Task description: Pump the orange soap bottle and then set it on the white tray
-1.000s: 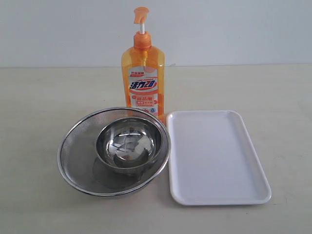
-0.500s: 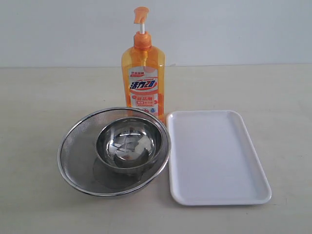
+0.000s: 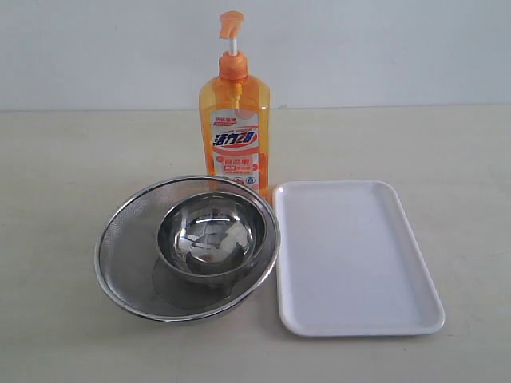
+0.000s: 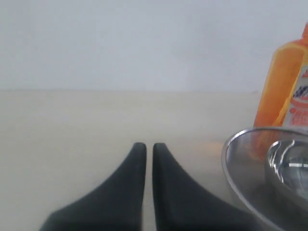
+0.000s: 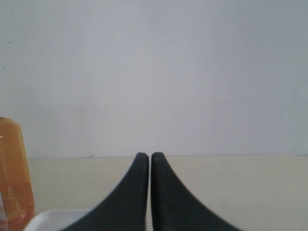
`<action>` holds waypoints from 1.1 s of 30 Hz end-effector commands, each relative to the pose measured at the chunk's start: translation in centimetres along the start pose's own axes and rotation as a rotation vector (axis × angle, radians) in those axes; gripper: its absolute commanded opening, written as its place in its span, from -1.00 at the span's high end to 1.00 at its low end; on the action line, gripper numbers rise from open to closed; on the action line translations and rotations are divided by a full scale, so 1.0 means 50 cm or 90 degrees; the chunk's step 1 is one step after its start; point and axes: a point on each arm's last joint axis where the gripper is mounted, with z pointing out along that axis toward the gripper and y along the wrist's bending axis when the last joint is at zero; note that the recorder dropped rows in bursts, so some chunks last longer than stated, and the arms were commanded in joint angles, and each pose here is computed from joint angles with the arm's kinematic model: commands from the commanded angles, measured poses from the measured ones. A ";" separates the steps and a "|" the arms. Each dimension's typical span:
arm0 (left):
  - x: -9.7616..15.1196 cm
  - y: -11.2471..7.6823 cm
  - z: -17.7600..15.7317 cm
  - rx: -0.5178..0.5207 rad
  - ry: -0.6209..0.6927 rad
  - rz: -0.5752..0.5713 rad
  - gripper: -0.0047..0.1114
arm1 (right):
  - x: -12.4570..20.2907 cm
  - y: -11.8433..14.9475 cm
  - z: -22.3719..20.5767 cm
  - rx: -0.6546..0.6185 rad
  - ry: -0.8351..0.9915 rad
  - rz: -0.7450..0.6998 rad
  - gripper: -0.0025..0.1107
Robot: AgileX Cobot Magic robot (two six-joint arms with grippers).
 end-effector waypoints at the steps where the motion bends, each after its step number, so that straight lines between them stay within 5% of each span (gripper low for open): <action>1: -0.038 0.001 -0.004 0.000 -0.139 -0.006 0.84 | 0.002 0.001 0.000 -0.003 0.007 0.014 0.96; 11: -0.096 0.000 -0.008 0.011 -0.166 -0.090 0.84 | -0.065 0.025 0.061 -0.075 0.121 0.008 0.96; 17: -0.150 -0.002 0.038 0.005 -0.085 -0.109 0.84 | -0.074 0.075 0.127 -0.182 0.212 -0.014 0.96; 23: -0.178 -0.005 0.121 -0.007 0.090 -0.118 0.84 | -0.069 0.134 0.177 -0.272 0.156 0.014 0.96; 33: -0.180 -0.004 0.146 -0.010 0.085 -0.124 0.84 | -0.062 0.140 0.180 -0.269 0.183 0.075 0.96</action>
